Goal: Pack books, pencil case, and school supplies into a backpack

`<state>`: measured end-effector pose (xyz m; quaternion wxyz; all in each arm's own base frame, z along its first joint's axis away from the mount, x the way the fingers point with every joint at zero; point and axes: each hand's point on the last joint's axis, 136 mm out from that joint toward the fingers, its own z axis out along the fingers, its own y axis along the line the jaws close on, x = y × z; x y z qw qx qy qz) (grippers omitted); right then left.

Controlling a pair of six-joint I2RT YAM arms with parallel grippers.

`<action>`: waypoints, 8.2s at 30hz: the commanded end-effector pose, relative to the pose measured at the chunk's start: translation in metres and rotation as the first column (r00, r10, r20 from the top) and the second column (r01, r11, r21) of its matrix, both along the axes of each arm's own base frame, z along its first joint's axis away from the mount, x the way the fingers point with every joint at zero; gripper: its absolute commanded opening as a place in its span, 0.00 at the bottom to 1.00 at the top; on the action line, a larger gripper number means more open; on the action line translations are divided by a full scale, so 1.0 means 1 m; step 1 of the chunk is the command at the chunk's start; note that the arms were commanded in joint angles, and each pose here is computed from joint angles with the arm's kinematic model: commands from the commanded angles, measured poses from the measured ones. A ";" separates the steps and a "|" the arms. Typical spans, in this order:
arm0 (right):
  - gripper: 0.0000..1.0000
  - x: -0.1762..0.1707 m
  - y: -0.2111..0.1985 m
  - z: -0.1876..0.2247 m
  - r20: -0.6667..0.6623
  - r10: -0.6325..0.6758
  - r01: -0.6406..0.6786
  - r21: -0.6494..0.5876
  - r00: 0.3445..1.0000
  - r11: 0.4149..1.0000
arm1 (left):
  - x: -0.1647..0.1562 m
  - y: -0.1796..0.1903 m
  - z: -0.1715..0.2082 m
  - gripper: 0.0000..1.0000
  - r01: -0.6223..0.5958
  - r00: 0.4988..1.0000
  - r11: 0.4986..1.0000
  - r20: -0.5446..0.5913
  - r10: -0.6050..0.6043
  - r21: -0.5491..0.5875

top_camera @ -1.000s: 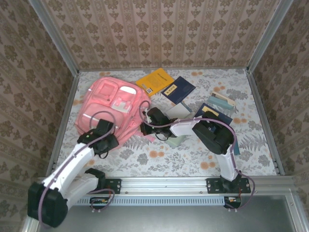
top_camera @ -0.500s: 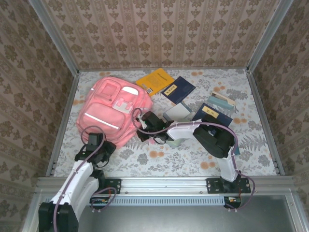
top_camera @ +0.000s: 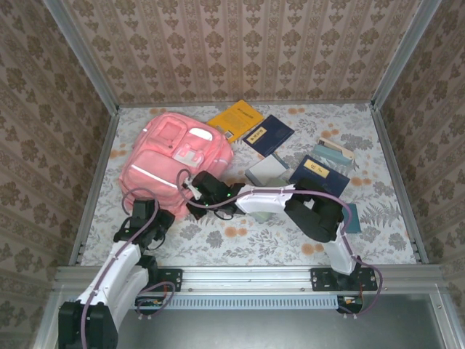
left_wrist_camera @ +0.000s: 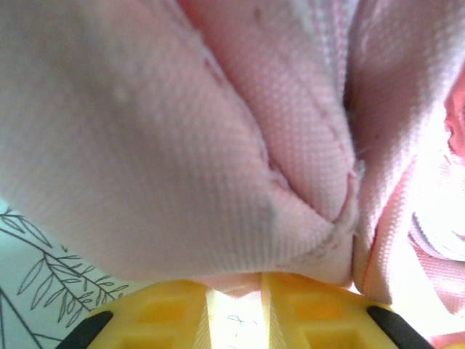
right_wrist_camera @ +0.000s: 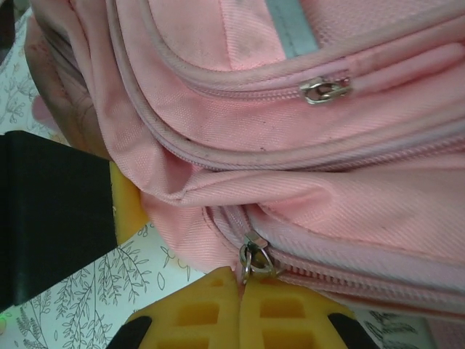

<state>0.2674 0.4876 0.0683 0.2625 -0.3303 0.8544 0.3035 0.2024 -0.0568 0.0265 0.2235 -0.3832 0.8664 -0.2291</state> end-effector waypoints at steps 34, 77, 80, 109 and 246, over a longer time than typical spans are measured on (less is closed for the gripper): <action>0.00 -0.007 -0.030 0.026 0.032 0.039 -0.040 0.044 0.999 0.998 | 0.040 0.087 0.049 0.48 0.009 0.995 0.974 -0.098 0.014 0.227; 0.47 -0.008 -0.068 0.061 -0.118 -0.054 0.069 0.122 0.992 0.990 | 0.026 0.028 0.095 0.47 -0.043 0.981 0.993 0.195 0.021 0.107; 0.47 0.008 -0.084 0.064 -0.144 -0.137 0.158 0.143 0.980 0.977 | 0.018 0.015 0.102 0.48 0.062 0.978 0.982 0.187 -0.096 0.178; 0.47 0.043 -0.134 0.061 -0.247 -0.349 0.393 0.154 0.904 0.907 | -0.012 -0.119 0.032 0.33 0.696 0.702 0.598 -0.200 -0.684 0.397; 0.00 0.098 -0.188 0.003 -0.471 -0.640 0.690 -0.088 0.607 0.719 | -0.021 -0.051 0.058 0.00 0.673 0.731 0.595 -0.276 -0.624 0.439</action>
